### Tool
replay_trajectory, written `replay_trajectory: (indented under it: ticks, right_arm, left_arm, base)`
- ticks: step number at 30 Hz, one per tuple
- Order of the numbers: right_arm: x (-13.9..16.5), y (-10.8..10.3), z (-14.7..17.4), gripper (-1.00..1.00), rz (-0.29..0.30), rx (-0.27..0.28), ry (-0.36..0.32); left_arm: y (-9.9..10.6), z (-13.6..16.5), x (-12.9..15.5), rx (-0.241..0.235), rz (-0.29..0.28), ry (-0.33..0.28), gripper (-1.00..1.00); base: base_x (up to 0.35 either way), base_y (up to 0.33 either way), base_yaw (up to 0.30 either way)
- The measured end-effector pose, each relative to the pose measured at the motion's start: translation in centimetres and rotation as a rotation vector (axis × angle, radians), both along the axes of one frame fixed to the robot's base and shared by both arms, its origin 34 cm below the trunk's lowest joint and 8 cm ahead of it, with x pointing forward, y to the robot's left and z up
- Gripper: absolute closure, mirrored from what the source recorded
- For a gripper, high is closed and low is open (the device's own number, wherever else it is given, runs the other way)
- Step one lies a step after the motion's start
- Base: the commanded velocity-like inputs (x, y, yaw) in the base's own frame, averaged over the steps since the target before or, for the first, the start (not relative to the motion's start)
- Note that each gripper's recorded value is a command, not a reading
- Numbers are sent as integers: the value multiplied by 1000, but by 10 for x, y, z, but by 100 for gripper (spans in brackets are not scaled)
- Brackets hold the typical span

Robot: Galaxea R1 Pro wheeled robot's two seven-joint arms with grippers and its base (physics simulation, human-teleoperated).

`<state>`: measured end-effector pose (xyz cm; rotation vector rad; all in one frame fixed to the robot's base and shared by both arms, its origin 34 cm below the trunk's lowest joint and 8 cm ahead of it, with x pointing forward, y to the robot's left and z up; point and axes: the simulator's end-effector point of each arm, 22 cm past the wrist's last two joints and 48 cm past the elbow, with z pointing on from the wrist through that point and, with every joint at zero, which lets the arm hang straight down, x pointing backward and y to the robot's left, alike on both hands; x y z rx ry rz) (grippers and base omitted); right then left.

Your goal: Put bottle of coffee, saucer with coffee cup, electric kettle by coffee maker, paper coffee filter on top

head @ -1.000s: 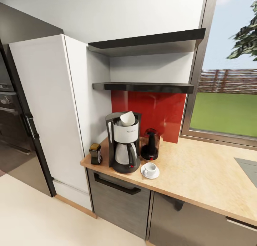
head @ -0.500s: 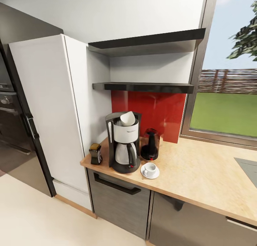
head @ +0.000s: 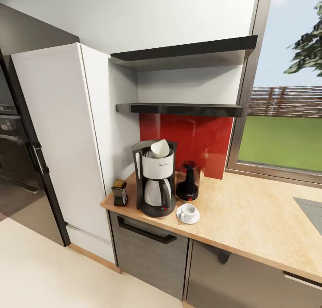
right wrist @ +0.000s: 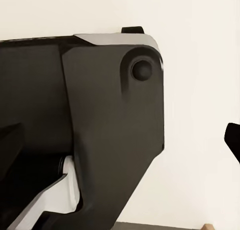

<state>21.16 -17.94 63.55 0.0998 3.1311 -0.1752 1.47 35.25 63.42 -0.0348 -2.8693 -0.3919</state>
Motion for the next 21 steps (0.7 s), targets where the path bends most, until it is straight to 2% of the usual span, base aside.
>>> replay_trajectory:
  ticks: [3, 6, 10, 11, 12, 16, 21]
  right_arm:
    - [5, -8, 0, -100, -4, -9, -15]
    - [22, -17, 0, -100, -18, -22, -88]
    - [55, -40, 5, -100, -41, -58, -239]
    - [73, -51, 10, -100, -56, -75, -325]
    - [75, -52, 11, -100, -59, -78, -336]
    - [77, -55, 12, -100, -61, -81, -349]
    - [78, -55, 12, -100, -62, -82, -352]
  left_arm:
    - [-1, -1, 2, -1, 1, -8, -100]
    - [-1, -3, 16, -2, -4, -67, -100]
    - [-1, -7, 49, -3, -15, -222, -100]
    - [-2, -5, 79, -5, -22, -362, -100]
    - [-2, -5, 86, -5, -23, -392, -100]
    - [-4, -4, 93, -6, -22, -428, -100]
    - [-8, -4, 95, -12, -25, -436, -100]
  base:
    - [0, 0, 0]
    - [0, 0, 0]
    - [0, 0, 0]
    - [0, 0, 0]
    - [0, 0, 0]
    - [0, 0, 0]
    - [0, 0, 0]
